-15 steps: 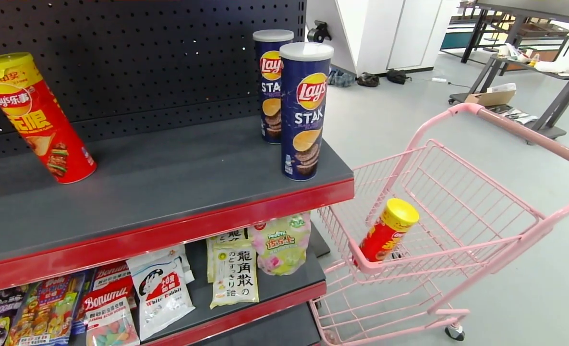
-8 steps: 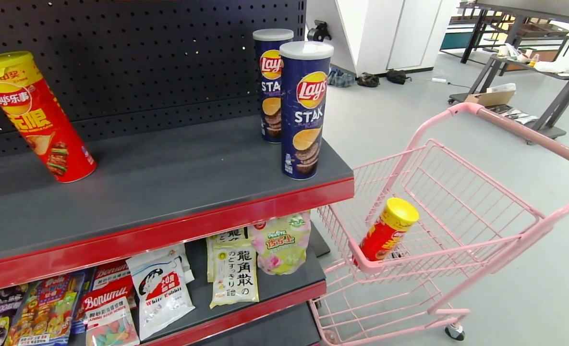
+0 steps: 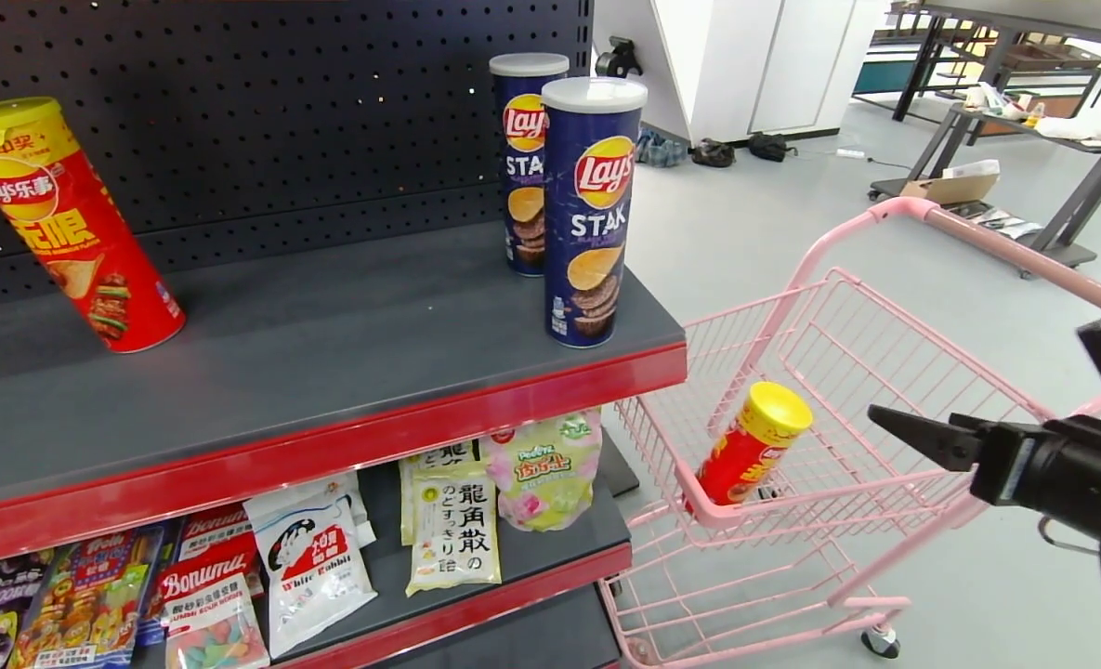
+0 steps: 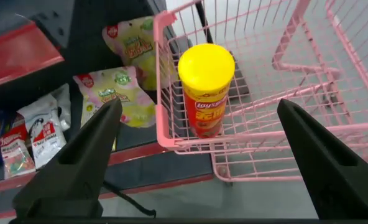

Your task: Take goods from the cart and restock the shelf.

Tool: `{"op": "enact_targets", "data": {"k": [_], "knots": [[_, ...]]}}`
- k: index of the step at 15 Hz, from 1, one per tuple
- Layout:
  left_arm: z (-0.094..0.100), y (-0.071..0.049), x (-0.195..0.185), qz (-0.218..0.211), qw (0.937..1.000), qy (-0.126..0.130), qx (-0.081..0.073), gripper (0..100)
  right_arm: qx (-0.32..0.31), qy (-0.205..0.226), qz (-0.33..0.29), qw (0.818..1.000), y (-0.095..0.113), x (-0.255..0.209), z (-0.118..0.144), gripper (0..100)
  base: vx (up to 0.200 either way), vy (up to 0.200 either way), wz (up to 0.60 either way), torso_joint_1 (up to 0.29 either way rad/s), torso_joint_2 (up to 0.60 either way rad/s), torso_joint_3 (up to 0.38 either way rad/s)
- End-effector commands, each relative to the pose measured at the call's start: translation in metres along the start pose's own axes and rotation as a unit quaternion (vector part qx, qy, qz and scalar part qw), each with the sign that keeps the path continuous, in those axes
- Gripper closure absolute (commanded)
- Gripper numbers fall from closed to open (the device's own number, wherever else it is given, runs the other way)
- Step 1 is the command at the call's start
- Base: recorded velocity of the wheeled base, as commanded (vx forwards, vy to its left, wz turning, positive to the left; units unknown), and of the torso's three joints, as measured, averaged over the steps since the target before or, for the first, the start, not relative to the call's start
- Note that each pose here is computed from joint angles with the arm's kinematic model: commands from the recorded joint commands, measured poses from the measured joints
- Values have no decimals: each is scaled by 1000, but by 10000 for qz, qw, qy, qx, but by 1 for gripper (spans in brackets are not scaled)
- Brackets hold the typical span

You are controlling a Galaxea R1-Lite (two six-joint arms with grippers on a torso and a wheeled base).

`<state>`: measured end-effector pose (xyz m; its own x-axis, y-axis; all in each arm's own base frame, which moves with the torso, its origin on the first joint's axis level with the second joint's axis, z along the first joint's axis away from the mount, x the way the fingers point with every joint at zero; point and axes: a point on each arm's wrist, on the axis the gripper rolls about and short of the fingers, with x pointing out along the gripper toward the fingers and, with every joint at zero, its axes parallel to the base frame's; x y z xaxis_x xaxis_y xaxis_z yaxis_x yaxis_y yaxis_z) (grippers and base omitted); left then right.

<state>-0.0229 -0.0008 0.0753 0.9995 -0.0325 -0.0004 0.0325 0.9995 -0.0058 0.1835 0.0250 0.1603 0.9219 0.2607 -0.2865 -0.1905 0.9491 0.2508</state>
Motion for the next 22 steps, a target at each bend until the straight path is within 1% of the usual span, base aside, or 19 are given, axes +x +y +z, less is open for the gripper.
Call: {"op": "enact_targets", "data": {"k": [1, 3, 4, 8, 9, 16, 21, 22], "knots": [[0, 0, 0, 2, 10000, 6, -2, 0, 118, 734, -79, 9972, -10, 48, -28, 0, 0, 0, 0, 0, 0, 0], [0, 0, 0, 2, 10000, 6, -2, 0, 134, 856, -92, 9962, -12, 57, -32, 0, 0, 0, 0, 0, 0, 0], [0, 0, 0, 2, 10000, 6, -2, 0, 151, 870, -97, 9960, -14, 70, -33, 0, 0, 0, 0, 0, 0, 0], [0, 0, 0, 2, 10000, 6, -2, 0, 250, 886, -102, 9957, -18, 92, -38, 0, 0, 0, 0, 0, 0, 0], [0, 0, 0, 2, 10000, 6, -2, 0, 213, 937, -12, 9954, -13, 96, -40, 0, 0, 0, 0, 0, 0, 0], [0, 0, 0, 2, 10000, 6, -2, 0, 200, 1185, 49, 9927, -12, 126, -53, 0, 0, 0, 0, 0, 0, 0], [0, 0, 0, 2, 10000, 6, -2, 0, 164, 1079, 92, 9940, -14, 146, -56, 0, 0, 0, 0, 0, 0, 0], [0, 0, 0, 2, 10000, 6, -2, 0, 141, 1095, 147, 9938, -11, 149, -60, 0, 0, 0, 0, 0, 0, 0]]}}
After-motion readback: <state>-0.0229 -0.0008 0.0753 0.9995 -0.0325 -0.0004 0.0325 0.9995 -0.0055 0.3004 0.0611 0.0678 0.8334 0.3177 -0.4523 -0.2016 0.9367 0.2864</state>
